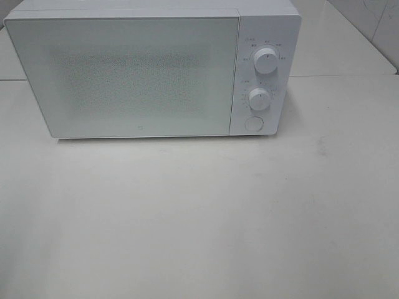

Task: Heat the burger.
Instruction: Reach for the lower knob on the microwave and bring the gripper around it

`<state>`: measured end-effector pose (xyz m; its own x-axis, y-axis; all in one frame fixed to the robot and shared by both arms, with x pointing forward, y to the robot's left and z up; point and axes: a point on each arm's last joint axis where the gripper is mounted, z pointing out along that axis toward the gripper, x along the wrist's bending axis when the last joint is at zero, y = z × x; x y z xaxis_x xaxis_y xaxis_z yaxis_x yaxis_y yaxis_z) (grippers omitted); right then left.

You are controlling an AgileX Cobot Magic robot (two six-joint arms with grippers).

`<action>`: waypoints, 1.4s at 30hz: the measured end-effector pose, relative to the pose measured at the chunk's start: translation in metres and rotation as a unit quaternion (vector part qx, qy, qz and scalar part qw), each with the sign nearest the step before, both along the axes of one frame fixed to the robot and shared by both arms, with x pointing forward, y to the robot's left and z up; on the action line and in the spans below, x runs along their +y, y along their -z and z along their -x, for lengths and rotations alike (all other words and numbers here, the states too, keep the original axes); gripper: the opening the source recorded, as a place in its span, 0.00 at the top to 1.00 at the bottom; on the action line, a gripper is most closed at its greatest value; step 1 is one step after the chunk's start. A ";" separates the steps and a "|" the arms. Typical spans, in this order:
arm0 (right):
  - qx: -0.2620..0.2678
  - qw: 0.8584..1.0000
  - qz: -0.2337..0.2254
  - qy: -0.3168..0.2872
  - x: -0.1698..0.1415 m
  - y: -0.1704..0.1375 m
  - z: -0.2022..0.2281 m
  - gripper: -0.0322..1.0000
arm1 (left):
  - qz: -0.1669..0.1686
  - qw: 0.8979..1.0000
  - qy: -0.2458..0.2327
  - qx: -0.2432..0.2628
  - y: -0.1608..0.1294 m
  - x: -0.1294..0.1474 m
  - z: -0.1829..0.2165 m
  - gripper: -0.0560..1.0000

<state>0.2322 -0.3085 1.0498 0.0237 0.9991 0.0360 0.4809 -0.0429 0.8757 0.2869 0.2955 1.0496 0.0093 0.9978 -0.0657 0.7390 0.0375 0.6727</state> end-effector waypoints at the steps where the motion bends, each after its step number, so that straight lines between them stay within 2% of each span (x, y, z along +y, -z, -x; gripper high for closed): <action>1: 0.000 1.000 0.000 0.000 0.000 0.000 0.000 0.24 | -0.001 1.000 0.000 -0.015 -0.001 0.000 0.004 0.01; 11: 0.000 1.000 0.000 0.000 0.000 0.000 0.000 0.24 | -0.008 0.994 -0.002 -0.109 -0.007 -0.002 0.034 0.01; 12: 0.000 1.000 0.000 0.000 0.000 0.000 0.000 0.24 | -0.010 0.991 -0.002 -0.134 -0.007 -0.002 0.042 0.01; 14: 0.000 1.000 0.000 0.000 0.000 0.000 0.000 0.24 | -0.011 0.990 -0.002 -0.144 -0.007 -0.003 0.045 0.01; 16: 0.000 1.000 0.000 0.000 0.000 0.000 0.000 0.24 | -0.014 0.984 -0.003 -0.179 -0.007 -0.003 0.056 0.01; 42: 0.000 1.000 0.000 0.000 0.000 0.000 0.000 0.24 | -0.014 0.984 -0.003 -0.180 -0.007 -0.003 0.057 0.01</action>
<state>0.2322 -0.3085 1.0498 0.0237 0.9991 0.0360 0.4809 -0.0429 0.8757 0.2301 0.2924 1.0564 0.0211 0.9993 -0.0315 0.4521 0.0185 0.8918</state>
